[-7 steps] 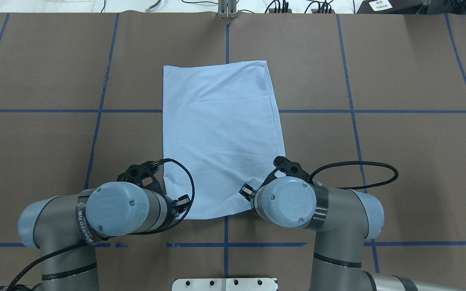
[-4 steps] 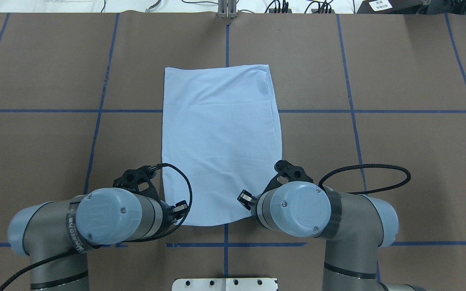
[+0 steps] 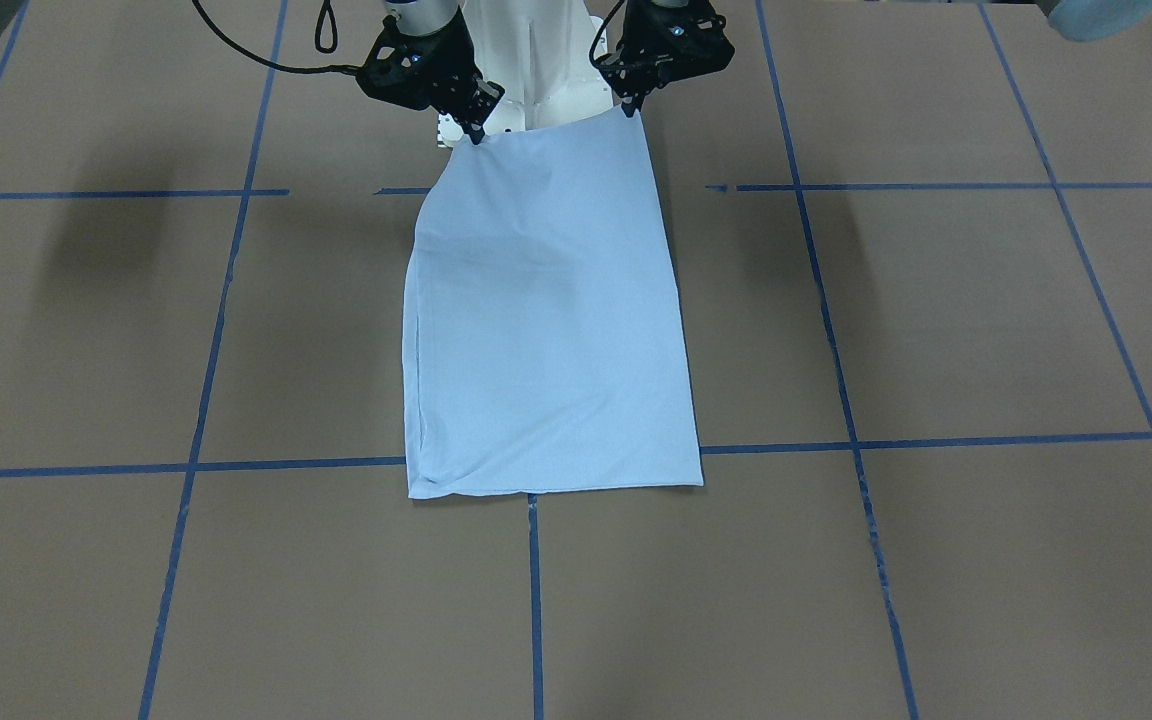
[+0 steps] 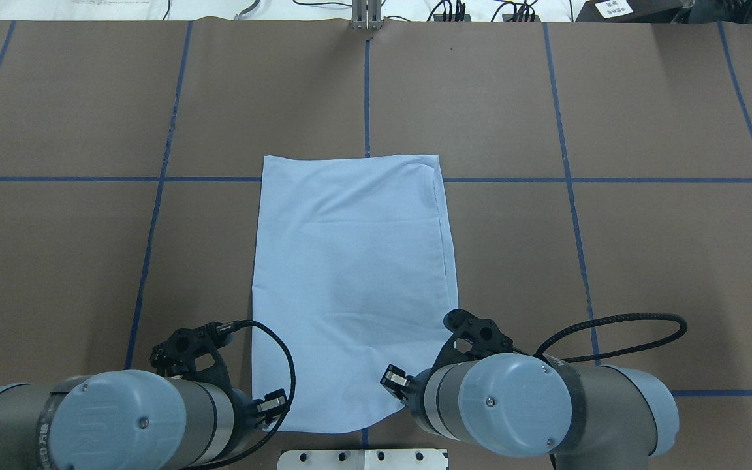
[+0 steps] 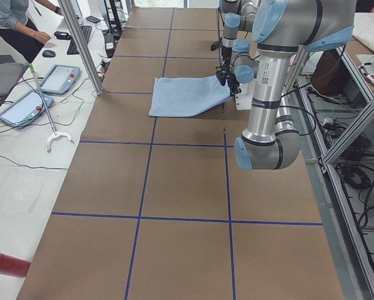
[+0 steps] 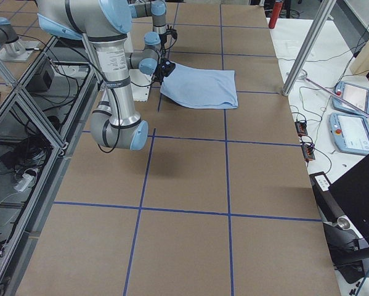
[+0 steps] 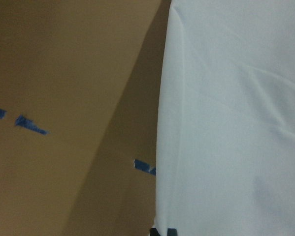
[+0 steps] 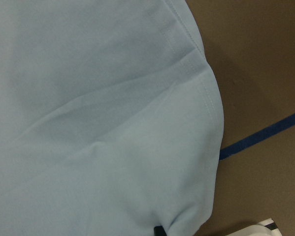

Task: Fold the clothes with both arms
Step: 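Grasp the shirt's near edge with both grippers and pull toward the robot, then carry the near edge with both grippers over the shirt toward the far edge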

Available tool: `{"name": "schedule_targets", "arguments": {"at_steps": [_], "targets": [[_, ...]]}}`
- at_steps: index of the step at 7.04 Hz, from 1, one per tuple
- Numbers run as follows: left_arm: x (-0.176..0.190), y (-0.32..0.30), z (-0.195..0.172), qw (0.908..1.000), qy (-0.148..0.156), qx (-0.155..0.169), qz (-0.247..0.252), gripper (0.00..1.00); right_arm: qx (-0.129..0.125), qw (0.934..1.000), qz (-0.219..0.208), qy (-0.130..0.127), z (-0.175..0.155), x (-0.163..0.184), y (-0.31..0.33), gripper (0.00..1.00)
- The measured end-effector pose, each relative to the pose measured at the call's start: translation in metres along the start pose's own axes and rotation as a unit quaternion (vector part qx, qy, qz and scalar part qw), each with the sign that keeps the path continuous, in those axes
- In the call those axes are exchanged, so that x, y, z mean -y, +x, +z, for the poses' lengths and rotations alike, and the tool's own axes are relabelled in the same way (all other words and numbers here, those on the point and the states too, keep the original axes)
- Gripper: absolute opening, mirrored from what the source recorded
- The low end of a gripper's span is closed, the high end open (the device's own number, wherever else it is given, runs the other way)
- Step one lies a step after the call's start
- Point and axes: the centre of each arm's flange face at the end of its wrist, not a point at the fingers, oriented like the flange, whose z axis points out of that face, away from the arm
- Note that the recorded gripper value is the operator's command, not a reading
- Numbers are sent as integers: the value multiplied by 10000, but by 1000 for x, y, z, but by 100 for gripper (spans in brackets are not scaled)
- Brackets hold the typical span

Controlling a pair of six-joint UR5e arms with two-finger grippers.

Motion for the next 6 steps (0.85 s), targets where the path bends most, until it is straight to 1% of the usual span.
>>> {"name": "schedule_targets", "arguments": {"at_steps": [1, 2, 3, 4, 6], "targets": [[-3, 4, -1, 10000, -15, 12, 3, 0, 22, 10000, 3, 40, 1, 5, -2, 0], [7, 11, 1, 10000, 82, -2, -4, 0, 111, 9997, 66, 191, -3, 25, -12, 0], [31, 19, -3, 9996, 272, -43, 0, 0, 212, 9990, 114, 376, -9, 50, -23, 0], [62, 27, -7, 9987, 505, -72, 35, 0, 254, 9981, 148, 548, -12, 77, -38, 0], [133, 58, -12, 9947, 1013, -147, -46, 0, 210, 9966, 259, 747, 0, 133, -81, 0]]}}
